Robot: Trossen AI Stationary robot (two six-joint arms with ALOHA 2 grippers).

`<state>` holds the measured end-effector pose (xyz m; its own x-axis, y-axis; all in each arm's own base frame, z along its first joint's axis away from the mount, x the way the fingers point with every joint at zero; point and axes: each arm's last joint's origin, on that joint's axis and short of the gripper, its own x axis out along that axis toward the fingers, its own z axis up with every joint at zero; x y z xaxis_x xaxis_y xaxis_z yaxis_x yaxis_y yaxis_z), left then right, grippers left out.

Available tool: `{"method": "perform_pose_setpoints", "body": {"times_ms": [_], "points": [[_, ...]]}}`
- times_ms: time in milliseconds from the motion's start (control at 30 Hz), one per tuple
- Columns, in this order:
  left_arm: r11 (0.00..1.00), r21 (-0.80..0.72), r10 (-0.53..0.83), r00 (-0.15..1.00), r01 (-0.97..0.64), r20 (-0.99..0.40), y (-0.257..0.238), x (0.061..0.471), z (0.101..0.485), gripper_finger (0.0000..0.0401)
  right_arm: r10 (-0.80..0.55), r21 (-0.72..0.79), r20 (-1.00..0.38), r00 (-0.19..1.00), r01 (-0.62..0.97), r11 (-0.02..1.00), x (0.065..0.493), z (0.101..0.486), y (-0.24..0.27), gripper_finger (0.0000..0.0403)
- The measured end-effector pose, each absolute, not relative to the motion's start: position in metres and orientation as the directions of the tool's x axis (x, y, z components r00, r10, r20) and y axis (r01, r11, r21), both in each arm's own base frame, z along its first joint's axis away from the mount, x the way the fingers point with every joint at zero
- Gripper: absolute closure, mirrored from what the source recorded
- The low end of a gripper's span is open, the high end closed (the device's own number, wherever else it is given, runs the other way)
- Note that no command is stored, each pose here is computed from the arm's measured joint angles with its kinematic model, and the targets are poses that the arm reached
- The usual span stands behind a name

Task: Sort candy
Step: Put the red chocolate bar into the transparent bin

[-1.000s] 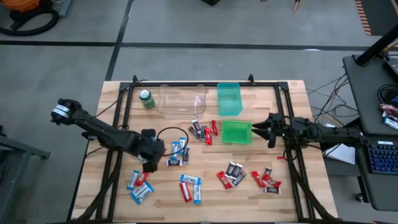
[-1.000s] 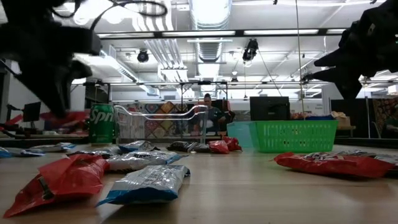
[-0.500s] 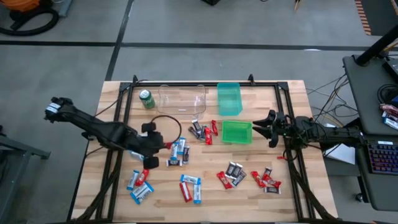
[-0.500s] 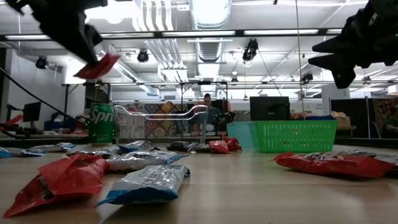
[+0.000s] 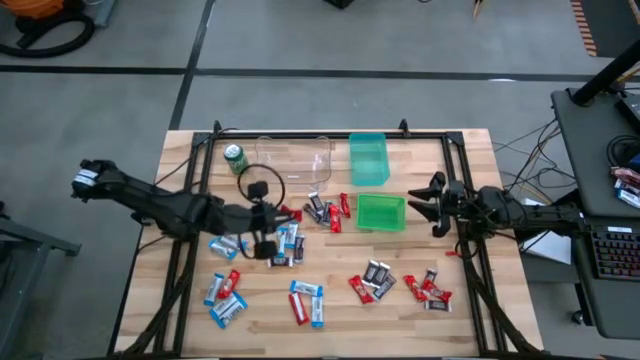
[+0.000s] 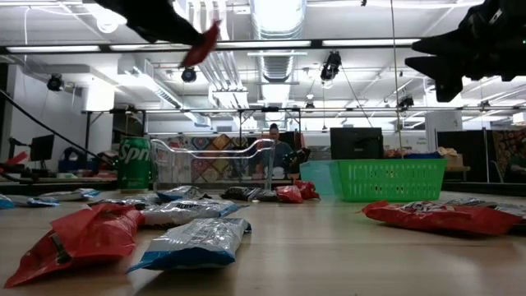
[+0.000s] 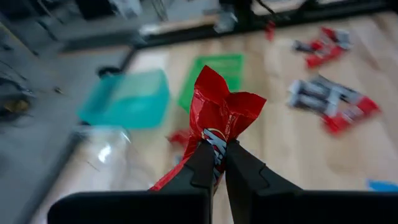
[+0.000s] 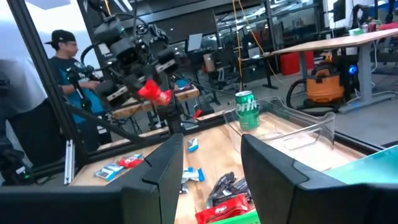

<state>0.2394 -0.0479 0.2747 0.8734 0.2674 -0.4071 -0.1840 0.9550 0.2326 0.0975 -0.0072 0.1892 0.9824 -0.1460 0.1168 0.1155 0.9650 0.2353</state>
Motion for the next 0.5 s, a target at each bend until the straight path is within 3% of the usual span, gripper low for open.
{"method": "perform_pose_setpoints", "body": {"times_ms": [200, 333, 500], "points": [[0.887, 0.315, 0.442, 0.817, -0.337, -0.372, 0.002, 0.266, 0.261, 0.04, -0.147, 0.234, 0.116, 0.982, 0.116, 0.965, 0.098, 0.187, -0.007, 0.0252], [0.815, 0.394, 0.572, 0.696, -0.425, -0.434, 0.051, 0.272, 0.242, 0.04, -0.147, 0.24, 0.116, 0.982, 0.116, 0.964, 0.098, 0.187, -0.007, 0.0252], [0.773, 0.414, 0.635, 0.568, -0.481, -0.524, 0.104, 0.269, 0.217, 0.0399, -0.147, 0.241, 0.114, 0.983, 0.116, 0.964, 0.098, 0.186, -0.007, 0.0252]]}}
